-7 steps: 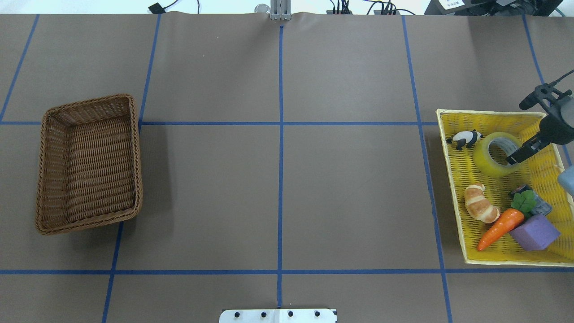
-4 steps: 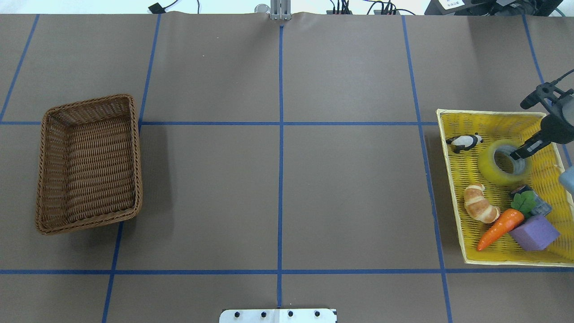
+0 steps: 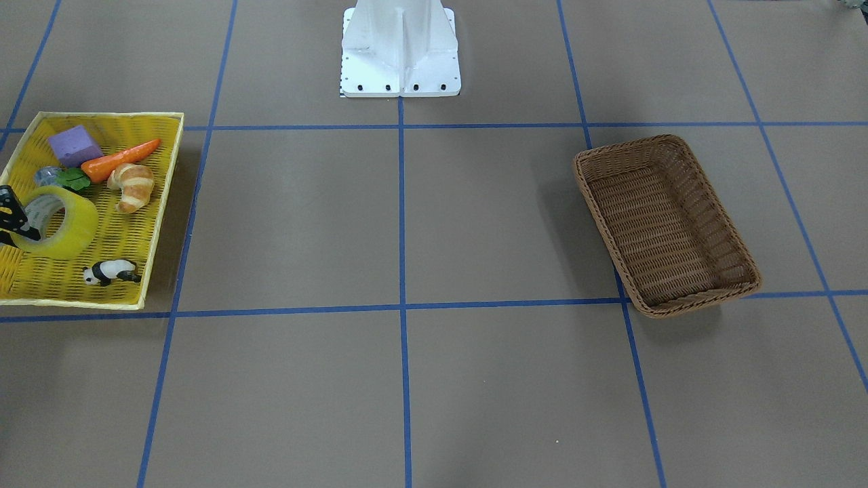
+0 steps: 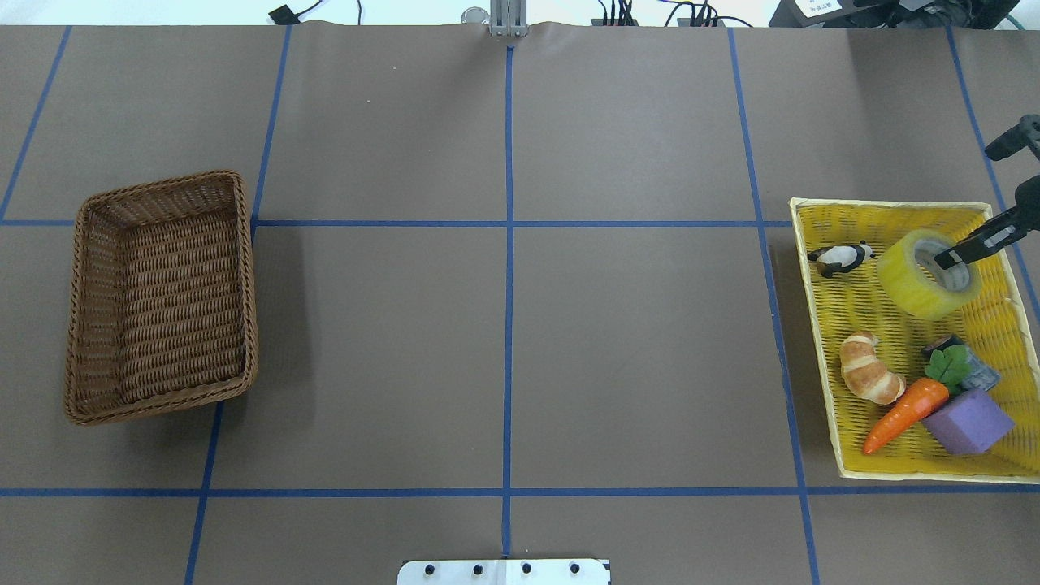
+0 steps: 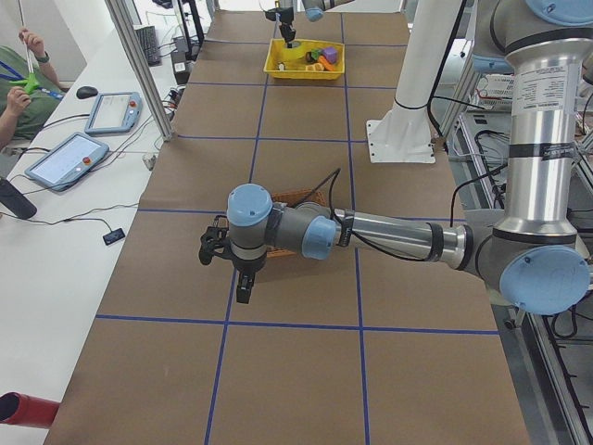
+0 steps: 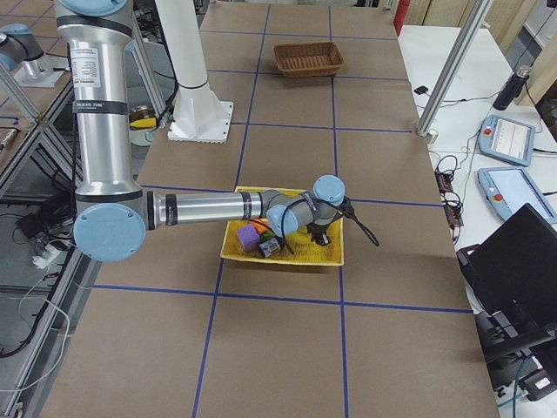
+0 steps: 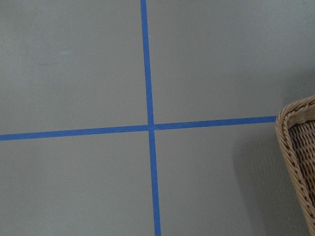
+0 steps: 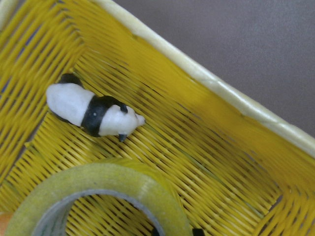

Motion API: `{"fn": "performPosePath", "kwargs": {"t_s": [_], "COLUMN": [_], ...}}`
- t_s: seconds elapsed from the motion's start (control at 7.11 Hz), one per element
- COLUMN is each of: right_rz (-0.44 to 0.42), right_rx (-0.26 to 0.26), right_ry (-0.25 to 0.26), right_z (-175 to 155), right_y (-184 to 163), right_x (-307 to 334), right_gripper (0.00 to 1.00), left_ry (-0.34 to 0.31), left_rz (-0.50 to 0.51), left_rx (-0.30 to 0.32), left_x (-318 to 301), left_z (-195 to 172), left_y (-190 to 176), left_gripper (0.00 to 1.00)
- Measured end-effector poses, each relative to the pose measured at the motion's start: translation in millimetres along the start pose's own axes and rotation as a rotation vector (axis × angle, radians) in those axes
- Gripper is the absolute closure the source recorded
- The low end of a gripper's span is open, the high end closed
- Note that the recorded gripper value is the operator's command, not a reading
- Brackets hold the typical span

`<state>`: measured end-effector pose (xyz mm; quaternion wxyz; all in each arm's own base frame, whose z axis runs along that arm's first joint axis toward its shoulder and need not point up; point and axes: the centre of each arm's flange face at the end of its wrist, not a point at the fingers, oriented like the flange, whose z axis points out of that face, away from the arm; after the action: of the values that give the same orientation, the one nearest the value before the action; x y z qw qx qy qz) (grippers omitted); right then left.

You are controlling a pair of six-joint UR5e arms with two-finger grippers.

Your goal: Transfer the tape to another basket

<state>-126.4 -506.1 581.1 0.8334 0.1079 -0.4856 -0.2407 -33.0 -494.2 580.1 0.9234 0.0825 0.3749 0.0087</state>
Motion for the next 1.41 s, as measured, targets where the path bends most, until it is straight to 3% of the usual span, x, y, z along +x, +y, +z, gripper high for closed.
{"fn": "performPosePath", "kwargs": {"t_s": [0.14, 0.42, 0.7, 0.99, 1.27, 1.41], "right_rz": [0.024, 0.124, 0.183, 0.251, 0.354, 0.39], "right_rx": [0.031, 0.11, 0.175, 0.28, 0.42, 0.467], "right_ry": [-0.051, -0.111, -0.199, -0.281, -0.449, -0.537], "right_z": [-16, -56, -64, -36, 1, 18], "right_y": [-11, -65, -128, -157, -148, -140], "right_x": [-16, -83, -179, -276, -347, -374], "right_gripper": [1.0, 1.0, 1.0, 1.0, 1.0, 1.0], "left_ry": [0.004, 0.025, 0.06, 0.171, 0.329, 0.426], "left_rz": [0.022, 0.08, 0.131, 0.038, -0.047, -0.116], "left_rx": [0.016, 0.071, 0.144, 0.251, 0.349, 0.37], "left_x": [6, 22, 52, 102, 138, 160], "left_z": [-1, 0, 2, 11, 10, 5], "left_y": [-3, -10, -24, -39, -35, -33], "left_gripper": [0.01, 0.01, 0.01, 0.02, 0.02, 0.02]}}
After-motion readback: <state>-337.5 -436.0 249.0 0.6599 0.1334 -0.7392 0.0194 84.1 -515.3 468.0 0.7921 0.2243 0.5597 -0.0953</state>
